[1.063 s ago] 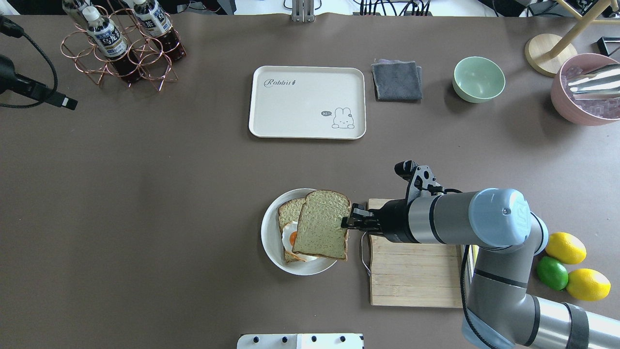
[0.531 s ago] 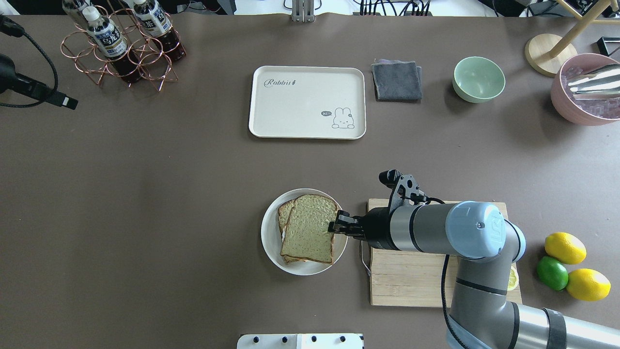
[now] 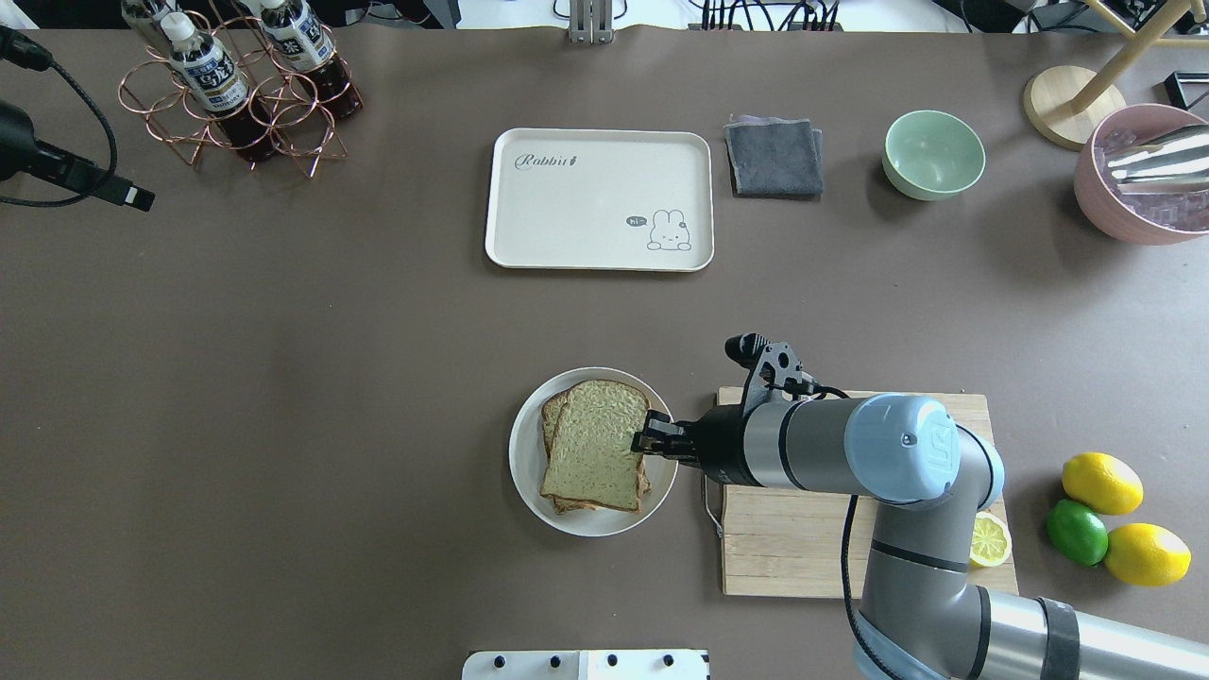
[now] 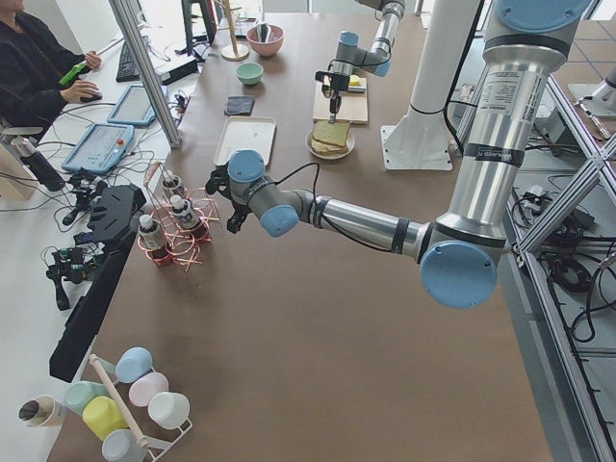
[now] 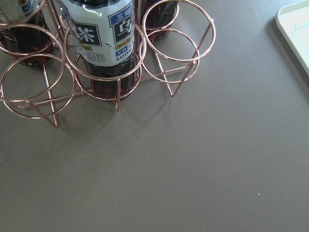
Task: Make sandwich and place on tray
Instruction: 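Lower the bread slice onto the egg and open the right gripper, then withdraw the right gripper away while the left gripper moves toward the plate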
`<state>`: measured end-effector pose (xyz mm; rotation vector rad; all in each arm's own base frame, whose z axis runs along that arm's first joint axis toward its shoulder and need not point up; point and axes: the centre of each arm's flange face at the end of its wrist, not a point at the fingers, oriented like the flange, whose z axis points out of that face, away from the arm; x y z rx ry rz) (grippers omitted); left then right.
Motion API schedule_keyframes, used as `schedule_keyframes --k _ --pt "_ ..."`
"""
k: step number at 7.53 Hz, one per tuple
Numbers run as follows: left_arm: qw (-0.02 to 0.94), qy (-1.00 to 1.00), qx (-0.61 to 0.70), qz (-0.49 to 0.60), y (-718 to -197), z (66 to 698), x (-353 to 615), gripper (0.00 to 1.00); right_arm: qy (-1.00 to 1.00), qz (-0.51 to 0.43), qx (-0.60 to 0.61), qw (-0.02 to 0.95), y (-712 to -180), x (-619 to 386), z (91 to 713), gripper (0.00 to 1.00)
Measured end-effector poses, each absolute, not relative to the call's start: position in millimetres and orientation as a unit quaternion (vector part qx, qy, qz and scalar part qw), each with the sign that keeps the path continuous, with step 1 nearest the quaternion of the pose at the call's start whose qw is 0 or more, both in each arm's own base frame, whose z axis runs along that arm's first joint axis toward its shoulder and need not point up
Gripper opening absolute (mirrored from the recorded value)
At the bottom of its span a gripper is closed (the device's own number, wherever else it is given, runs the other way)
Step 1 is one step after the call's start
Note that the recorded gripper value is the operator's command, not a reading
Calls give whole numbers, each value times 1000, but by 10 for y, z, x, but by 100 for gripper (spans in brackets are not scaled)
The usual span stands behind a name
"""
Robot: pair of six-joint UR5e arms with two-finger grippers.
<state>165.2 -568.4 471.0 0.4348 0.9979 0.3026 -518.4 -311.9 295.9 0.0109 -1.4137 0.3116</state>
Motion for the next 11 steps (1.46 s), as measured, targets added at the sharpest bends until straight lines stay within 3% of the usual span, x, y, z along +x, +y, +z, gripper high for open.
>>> schedule_keyframes --k 2,3,4,5,11 --pt "845 473 206 144 -5697 4712 1660 97 -644 143 4 752 -3122 -5216 2995 0" --pt "845 473 205 144 -5713 4715 1666 97 -642 144 4 753 -3119 -5241 3008 21" --pt "846 472 204 144 -5736 4732 1676 97 -641 144 5 754 -3114 -5261 3012 94" --pt "846 472 203 143 -5752 4743 1681 97 -642 145 6 753 -3111 -5268 3008 98" --pt "842 476 210 142 -5853 4569 1720 97 -650 165 14 742 -3447 -5056 2837 99"
